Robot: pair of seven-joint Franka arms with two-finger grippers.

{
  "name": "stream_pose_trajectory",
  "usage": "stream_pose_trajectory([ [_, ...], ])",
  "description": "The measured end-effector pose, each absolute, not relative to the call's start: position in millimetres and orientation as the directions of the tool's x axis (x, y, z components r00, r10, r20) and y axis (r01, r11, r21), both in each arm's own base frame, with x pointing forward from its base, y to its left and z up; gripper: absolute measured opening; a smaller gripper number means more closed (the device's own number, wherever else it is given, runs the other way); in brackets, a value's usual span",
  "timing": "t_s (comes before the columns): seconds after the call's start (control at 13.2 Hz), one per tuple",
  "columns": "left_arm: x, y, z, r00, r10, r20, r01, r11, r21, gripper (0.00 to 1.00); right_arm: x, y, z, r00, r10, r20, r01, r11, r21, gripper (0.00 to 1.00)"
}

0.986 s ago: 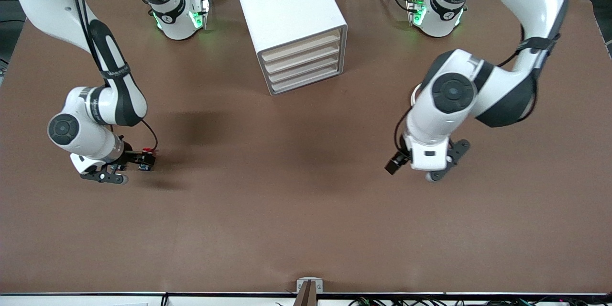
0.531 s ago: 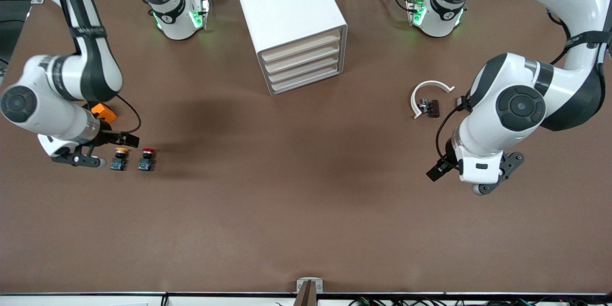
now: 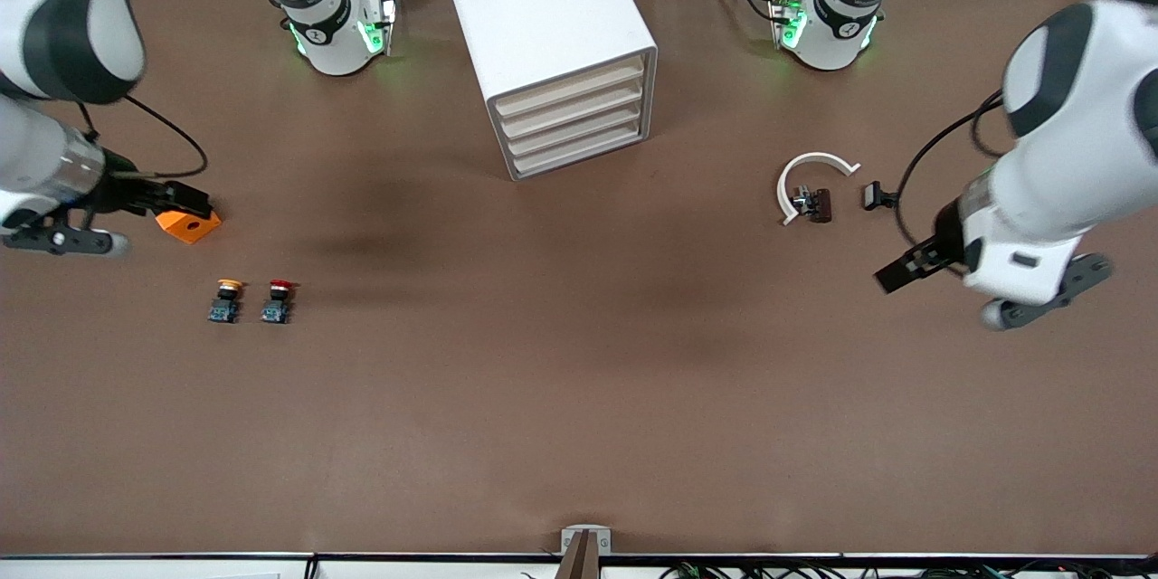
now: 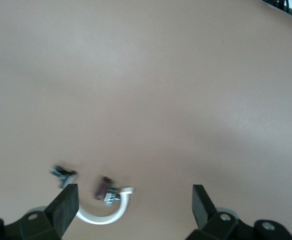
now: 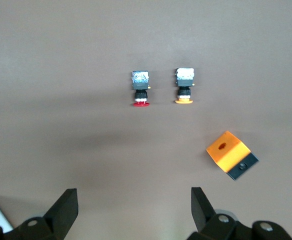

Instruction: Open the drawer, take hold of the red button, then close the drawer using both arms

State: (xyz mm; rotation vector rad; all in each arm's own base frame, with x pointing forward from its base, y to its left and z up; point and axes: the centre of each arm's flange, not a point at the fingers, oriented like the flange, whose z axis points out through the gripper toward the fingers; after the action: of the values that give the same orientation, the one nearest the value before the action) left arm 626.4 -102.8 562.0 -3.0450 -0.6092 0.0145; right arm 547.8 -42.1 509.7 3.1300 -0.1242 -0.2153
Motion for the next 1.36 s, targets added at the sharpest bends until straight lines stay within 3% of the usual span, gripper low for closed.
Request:
stream_pose_trajectory([
  [0.61,574.7,-8.0,619.2,0.99,0.122,-0.072,0.121,-0.993,-0.02,1.0,531.0,-64.1,645.2,0.988,-0.112,-0.111,-0.112,-0.994,0.005,1.0],
  [1.36,526.7,-25.5,638.3,0.996,0.07,-0.062,0.069,-0.997,-0.02,1.0,535.1,-51.8,647.7,0.99,-0.088,-0.108,-0.087,-0.996,0.01,1.0],
])
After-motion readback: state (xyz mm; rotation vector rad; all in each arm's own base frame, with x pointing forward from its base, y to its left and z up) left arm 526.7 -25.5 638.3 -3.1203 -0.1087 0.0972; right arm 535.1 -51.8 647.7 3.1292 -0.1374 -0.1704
